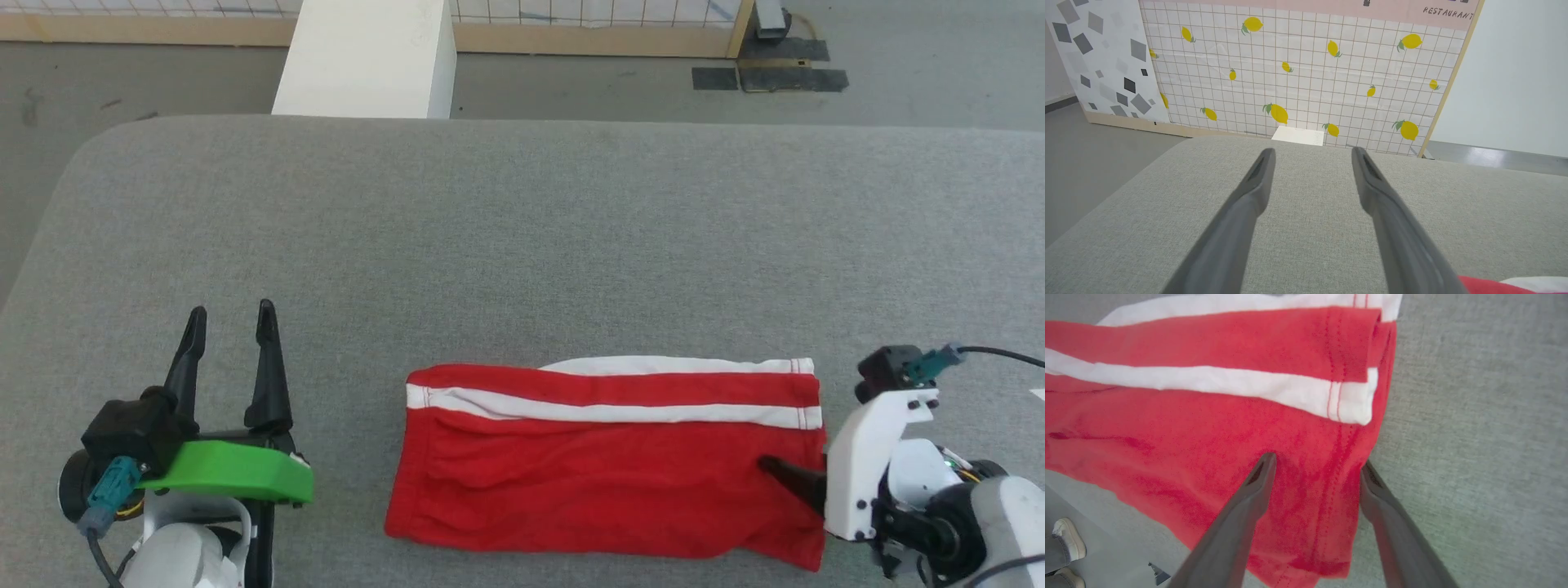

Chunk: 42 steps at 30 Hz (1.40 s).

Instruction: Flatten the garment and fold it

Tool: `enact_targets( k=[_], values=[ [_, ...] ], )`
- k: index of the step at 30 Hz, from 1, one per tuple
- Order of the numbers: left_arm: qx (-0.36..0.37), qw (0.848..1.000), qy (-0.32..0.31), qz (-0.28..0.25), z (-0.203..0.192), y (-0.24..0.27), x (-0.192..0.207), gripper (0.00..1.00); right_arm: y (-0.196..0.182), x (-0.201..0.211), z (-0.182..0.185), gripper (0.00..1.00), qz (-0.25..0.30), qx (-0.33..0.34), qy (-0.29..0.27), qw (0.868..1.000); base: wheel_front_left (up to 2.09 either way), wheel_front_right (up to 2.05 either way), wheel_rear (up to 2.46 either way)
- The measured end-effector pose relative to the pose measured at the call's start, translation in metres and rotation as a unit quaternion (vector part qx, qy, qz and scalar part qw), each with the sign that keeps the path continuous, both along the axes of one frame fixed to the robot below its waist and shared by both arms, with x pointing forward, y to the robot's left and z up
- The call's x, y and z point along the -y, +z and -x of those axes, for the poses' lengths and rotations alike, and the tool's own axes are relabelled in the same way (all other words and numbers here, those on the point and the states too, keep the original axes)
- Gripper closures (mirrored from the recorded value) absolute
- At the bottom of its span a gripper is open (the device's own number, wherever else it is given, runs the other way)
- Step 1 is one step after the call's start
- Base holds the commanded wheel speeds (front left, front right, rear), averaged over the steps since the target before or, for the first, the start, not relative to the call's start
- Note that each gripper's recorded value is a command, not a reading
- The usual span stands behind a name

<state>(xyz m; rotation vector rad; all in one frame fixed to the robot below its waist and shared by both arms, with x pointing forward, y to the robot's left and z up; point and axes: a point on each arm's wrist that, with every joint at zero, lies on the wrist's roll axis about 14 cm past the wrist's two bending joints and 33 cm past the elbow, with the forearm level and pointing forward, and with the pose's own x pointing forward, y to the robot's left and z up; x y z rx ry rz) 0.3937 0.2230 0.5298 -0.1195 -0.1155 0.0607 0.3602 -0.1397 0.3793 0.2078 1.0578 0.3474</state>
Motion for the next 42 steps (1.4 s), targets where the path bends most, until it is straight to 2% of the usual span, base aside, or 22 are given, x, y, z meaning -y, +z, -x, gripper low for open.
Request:
enact_targets(
  k=[6,7,8,9,16,19,24,28,31,35,42],
  values=[
    [-0.003,1.0,0.004,0.003,0.002,-0.003,-0.001,0.0,-0.004,-0.013,-0.004,0.0,0.0,0.002,0.024,1.0,0.0,0.0,0.0],
    [-0.002,1.0,0.003,0.004,0.002,-0.002,0.0,0.0,-0.004,-0.011,-0.005,0.36,0.003,0.001,0.024,1.0,0.0,0.0,0.0],
    [-0.002,1.0,0.002,0.005,0.002,-0.002,0.0,0.0,-0.004,-0.009,-0.006,0.84,0.005,0.002,0.023,1.0,0.0,0.0,0.0],
    [-0.002,1.0,0.002,0.005,0.002,-0.002,0.001,0.0,-0.004,-0.008,-0.007,1.0,0.006,0.002,0.022,1.0,0.0,0.0,0.0],
    [0.001,1.0,-0.007,0.005,0.001,-0.001,0.008,0.0,-0.004,0.03,-0.012,1.0,0.03,0.004,-0.018,0.999,0.0,0.0,0.0],
    [0.001,1.0,-0.015,0.005,0.001,-0.001,0.013,0.0,-0.002,0.071,-0.015,1.0,0.066,0.007,-0.058,0.996,0.0,0.0,0.0],
    [0.002,1.0,-0.025,-0.002,0.0,0.0,0.019,0.0,0.004,0.146,-0.009,1.0,0.147,0.004,-0.131,0.98,0.0,0.0,0.0],
    [0.002,1.0,-0.031,-0.002,0.001,0.002,0.023,0.0,0.01,0.171,-0.002,1.0,0.193,0.001,-0.151,0.97,0.0,0.0,0.0],
    [0.006,0.999,-0.034,-0.001,0.002,0.005,0.025,0.0,0.021,0.171,-0.004,1.0,0.216,0.011,-0.139,0.966,0.0,0.0,0.0],
    [0.012,0.999,-0.037,-0.001,0.005,0.009,0.027,0.0,0.043,0.15,-0.008,1.0,0.222,0.035,-0.099,0.969,0.0,0.0,0.0],
    [0.017,0.999,-0.043,0.004,0.011,0.013,0.031,0.0,0.081,0.1,0.0,1.0,0.201,0.078,-0.018,0.976,0.0,0.0,0.0]
  ],
)
